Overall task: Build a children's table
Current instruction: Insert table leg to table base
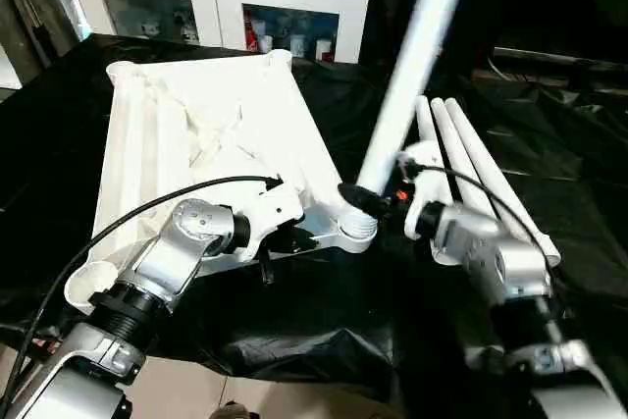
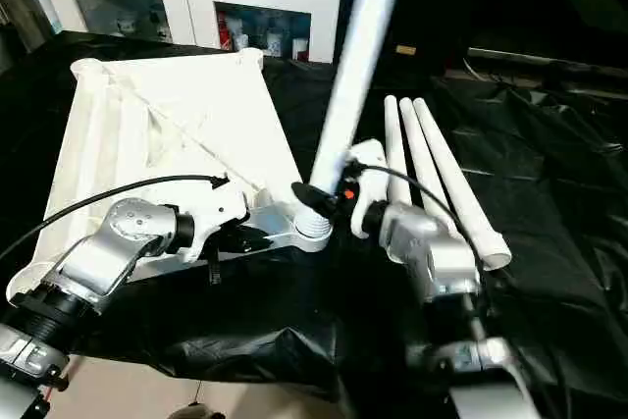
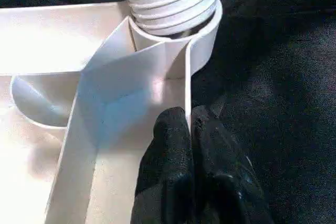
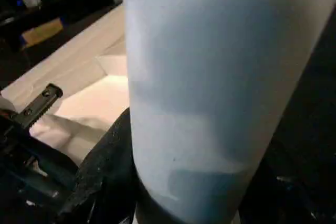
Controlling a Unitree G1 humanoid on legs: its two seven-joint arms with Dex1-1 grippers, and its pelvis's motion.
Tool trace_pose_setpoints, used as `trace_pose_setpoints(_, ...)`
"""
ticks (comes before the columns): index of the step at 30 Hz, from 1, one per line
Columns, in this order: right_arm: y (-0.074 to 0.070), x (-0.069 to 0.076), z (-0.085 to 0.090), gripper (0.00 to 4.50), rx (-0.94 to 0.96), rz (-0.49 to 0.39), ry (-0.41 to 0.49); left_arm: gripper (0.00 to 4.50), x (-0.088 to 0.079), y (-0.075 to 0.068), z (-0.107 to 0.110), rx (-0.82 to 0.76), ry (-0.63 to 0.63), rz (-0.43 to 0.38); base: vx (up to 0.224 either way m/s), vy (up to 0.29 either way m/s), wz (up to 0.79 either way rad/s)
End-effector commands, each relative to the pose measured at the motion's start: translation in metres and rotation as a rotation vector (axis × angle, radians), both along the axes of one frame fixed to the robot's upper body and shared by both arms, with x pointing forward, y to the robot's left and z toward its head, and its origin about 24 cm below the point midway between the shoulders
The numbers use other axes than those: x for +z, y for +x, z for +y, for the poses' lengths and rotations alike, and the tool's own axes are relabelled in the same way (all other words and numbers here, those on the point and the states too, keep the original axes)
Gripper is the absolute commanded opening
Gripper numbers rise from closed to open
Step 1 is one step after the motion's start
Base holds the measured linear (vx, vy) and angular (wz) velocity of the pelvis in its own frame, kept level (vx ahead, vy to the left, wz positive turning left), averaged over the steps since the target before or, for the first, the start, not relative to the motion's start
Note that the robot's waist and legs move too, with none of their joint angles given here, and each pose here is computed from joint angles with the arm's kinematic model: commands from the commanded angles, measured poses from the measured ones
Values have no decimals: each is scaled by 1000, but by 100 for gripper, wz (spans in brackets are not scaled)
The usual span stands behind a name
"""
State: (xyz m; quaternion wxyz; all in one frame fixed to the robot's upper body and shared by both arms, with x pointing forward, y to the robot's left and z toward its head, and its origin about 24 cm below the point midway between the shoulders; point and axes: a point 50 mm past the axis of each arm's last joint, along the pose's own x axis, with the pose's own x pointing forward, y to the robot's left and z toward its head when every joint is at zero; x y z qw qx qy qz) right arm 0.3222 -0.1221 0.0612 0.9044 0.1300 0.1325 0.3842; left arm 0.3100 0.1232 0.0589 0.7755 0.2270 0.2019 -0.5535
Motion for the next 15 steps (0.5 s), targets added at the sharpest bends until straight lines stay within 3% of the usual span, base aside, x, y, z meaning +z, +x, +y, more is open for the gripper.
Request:
trace_pose_setpoints(1,-7,-12,-4,191,-25,29,16,0,2,4,5,24,11,-17,0,0,0)
trace_pose_setpoints(7,-18,-27,-10,191,-38,8,-22,0,2,8,6,37,16,-25,0,0,0)
trace_pose_setpoints(9,-24,-35,-11,191,-42,-22,-97,0,3,9,6,42,17,-29,0,0,0)
trace_pose_setpoints(15,-31,-35,-8,191,-37,-68,-130,0,2,11,6,42,22,-33,0,0,0)
